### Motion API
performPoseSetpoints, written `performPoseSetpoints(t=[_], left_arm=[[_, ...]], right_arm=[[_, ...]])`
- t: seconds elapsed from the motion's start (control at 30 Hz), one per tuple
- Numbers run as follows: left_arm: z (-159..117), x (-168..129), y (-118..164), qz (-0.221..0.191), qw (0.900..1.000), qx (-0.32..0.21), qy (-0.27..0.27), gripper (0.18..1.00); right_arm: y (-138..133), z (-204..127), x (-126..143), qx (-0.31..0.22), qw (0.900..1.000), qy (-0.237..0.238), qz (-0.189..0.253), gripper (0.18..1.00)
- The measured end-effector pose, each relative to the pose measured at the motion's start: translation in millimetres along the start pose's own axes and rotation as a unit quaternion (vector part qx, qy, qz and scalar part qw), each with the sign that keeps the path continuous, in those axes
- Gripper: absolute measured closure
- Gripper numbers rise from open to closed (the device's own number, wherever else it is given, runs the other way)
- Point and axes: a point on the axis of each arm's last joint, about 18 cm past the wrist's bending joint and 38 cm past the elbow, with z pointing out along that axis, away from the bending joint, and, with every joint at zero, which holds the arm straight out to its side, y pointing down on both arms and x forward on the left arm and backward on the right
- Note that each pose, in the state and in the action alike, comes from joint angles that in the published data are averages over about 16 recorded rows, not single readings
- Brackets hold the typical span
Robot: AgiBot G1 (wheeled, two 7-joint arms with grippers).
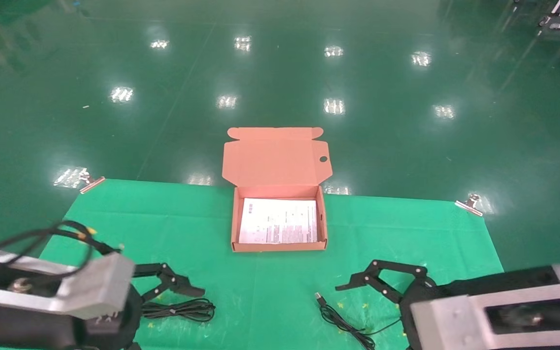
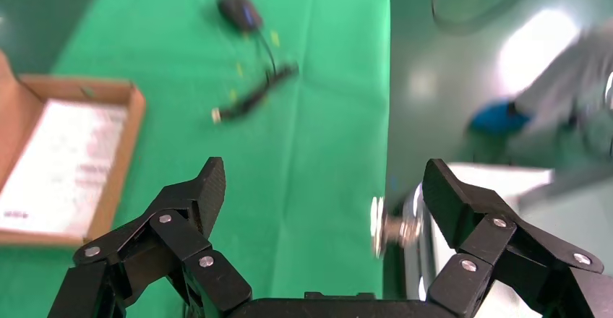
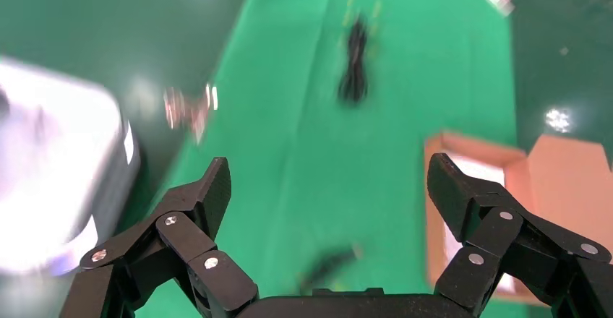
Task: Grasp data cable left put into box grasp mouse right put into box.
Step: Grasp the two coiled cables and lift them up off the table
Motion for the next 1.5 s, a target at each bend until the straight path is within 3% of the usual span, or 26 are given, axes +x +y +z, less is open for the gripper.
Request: performPoseSetpoints(t=[0.17,0.3,0.6,1.13,1.5], left_arm=[[14.9,-12.1,14.3,0.022,0.9956,-0.09,0.014,0.184],[25.8,-23.1,27.2,0.043,0.9851,-0.165,0.02,0.184],[47.5,-45.4,56.3,0.056,0.9581,-0.281,0.007,0.184],[82.3,-75.8,114.9,-0.065,0.9523,-0.292,-0.059,0.184],[99.0,-92.3,141.8,-0.111,0.9472,-0.289,-0.084,0.184]], right_arm=[[17.2,11.8,9.0,-0.083,0.994,-0.03,-0.061,0.178],[31.0,21.5,14.6,-0.139,0.985,-0.05,-0.094,0.178],[59.7,48.5,15.8,-0.217,0.968,-0.067,-0.106,0.178],[92.0,109.4,-0.2,-0.266,0.962,-0.045,-0.027,0.178],[103.4,143.8,1.1,-0.268,0.962,-0.037,0.042,0.178]])
